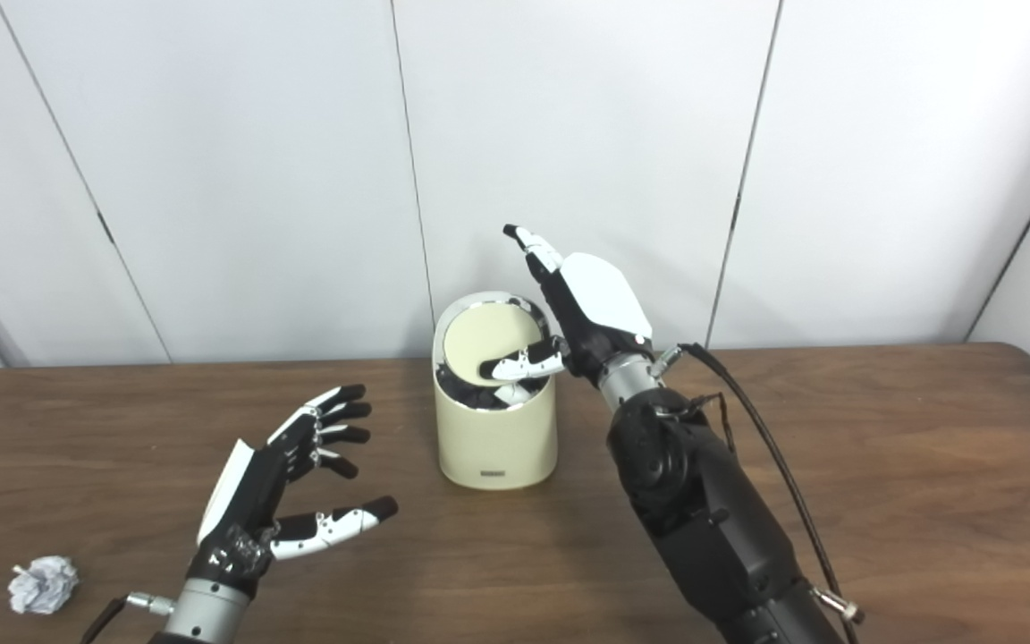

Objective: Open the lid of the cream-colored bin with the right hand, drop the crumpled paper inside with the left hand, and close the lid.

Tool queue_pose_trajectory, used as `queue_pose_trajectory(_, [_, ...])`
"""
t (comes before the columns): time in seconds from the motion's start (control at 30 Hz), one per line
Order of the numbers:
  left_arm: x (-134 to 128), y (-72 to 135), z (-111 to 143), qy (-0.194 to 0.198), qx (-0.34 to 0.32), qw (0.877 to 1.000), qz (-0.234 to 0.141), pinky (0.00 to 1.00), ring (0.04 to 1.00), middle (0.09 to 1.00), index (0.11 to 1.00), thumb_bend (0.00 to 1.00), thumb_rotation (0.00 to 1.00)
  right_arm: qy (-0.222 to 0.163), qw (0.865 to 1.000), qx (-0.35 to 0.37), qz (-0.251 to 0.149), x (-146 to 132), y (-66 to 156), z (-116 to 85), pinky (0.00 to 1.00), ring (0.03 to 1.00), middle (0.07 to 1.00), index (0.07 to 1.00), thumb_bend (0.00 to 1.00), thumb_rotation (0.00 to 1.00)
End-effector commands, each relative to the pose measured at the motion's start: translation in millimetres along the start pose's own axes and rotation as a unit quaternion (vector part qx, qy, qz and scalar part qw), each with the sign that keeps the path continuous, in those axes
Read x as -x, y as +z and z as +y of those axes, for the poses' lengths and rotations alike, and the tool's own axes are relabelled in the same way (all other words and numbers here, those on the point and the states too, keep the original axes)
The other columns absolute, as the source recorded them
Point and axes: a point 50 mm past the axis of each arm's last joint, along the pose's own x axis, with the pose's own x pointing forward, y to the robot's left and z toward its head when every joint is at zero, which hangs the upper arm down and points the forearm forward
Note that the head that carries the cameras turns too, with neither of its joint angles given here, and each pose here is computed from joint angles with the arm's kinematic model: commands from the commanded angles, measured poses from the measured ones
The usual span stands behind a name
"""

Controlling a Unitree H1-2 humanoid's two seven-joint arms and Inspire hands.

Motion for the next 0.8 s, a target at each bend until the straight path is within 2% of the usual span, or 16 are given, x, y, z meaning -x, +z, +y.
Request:
queue_pose_trajectory(0.0, [-8, 15, 6, 0.011, -0.005, 0.999, -0.036, 0.57, 0.735, 0.818, 0.866, 0.73, 0.08, -0.015, 0.999, -0.032, 0.014, -1, -3, -12, 0.7, 0.875, 0.946, 0.947, 0.72, 0.3])
queue_pose_trajectory(0.03, [-8, 14, 6, 0.011, -0.005, 0.999, -0.036, 0.56, 0.733, 0.819, 0.867, 0.73, 0.07, -0.019, 0.998, -0.05, 0.014, 0, -3, -14, 0.7, 0.874, 0.941, 0.944, 0.69, 0.36])
queue_pose_trajectory(0.2, [-8, 15, 6, 0.01, -0.003, 0.999, -0.035, 0.56, 0.733, 0.816, 0.864, 0.73, 0.07, -0.044, 0.994, -0.095, 0.008, 5, -3, -28, 0.67, 0.846, 0.925, 0.932, 0.65, 0.49])
queue_pose_trajectory(0.3, [-8, 14, 6, 0.01, -0.003, 0.999, -0.036, 0.56, 0.735, 0.817, 0.865, 0.73, 0.07, -0.048, 0.994, -0.1, 0.009, 11, -5, -33, 0.64, 0.827, 0.92, 0.94, 0.64, 0.55])
queue_pose_trajectory(0.43, [-9, 15, 6, 0.011, -0.003, 0.999, -0.037, 0.56, 0.734, 0.816, 0.864, 0.73, 0.06, -0.054, 0.992, -0.112, 0.012, 28, -17, -35, 0.65, 0.824, 0.916, 0.938, 0.64, 0.59])
queue_pose_trajectory(0.53, [-9, 14, 6, 0.012, -0.001, 0.999, -0.036, 0.56, 0.732, 0.815, 0.862, 0.73, 0.06, -0.056, 0.991, -0.123, 0.012, 40, -27, -33, 0.66, 0.831, 0.919, 0.946, 0.66, 0.6])
queue_pose_trajectory(0.77, [-10, 16, 7, 0.012, -0.003, 0.999, -0.037, 0.56, 0.732, 0.817, 0.866, 0.73, 0.06, -0.046, 0.988, -0.144, 0.009, 68, -47, -22, 0.63, 0.829, 0.915, 0.972, 0.74, 0.56])
